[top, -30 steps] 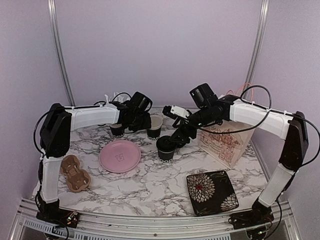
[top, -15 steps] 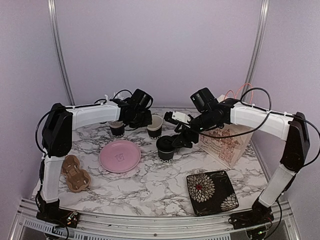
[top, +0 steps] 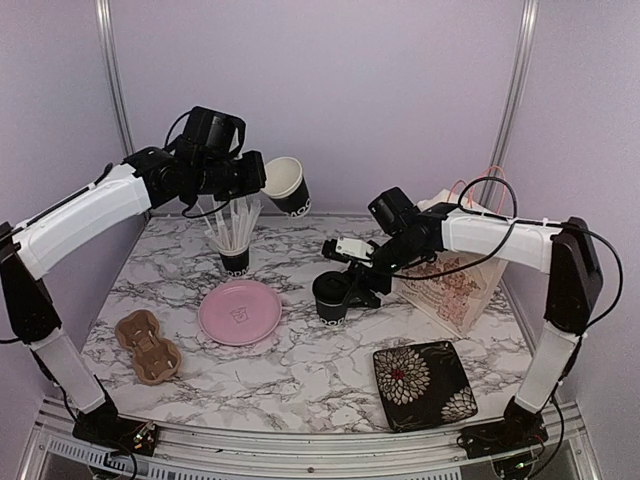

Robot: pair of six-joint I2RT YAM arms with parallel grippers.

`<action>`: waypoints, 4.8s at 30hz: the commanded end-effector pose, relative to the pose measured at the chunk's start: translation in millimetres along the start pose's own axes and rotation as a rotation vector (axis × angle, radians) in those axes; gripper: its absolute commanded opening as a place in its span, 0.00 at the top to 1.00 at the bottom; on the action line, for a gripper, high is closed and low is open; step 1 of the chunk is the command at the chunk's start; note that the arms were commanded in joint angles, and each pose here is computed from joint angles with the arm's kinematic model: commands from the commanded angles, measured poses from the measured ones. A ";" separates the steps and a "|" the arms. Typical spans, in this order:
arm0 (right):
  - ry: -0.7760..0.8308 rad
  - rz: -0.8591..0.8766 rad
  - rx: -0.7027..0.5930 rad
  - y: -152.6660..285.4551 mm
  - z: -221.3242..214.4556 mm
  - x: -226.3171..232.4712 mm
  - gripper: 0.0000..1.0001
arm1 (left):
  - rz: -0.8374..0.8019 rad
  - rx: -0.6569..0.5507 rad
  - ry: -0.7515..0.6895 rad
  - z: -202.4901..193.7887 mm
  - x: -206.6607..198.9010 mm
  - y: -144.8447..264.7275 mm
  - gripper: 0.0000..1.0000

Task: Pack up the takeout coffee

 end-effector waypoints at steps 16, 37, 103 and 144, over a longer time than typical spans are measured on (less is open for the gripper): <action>-0.043 -0.059 -0.047 -63.4 20.0 -44.0 0.03 | 0.008 0.043 -0.059 -17.4 43.6 112.3 1.00; -0.101 -0.122 -0.141 -86.6 46.6 -112.8 0.02 | -0.039 0.328 -0.090 -89.9 68.2 135.9 1.00; 0.340 -0.298 0.399 -84.8 -88.4 -69.4 0.70 | -0.112 0.668 -0.397 -272.8 43.4 24.2 1.00; 0.085 0.426 -0.675 153.8 145.8 71.3 1.00 | -0.697 -0.417 -0.577 -113.7 -49.6 130.5 0.20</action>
Point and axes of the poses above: each gripper's point midway between its finger pads, its own y axis back along the fingers, its own x axis along the line the jaws close on, z = x × y, the point moved 2 cm from there along y, back along the fingers, and after that the axes turned 6 degrees about y, right-handed, at the moved point
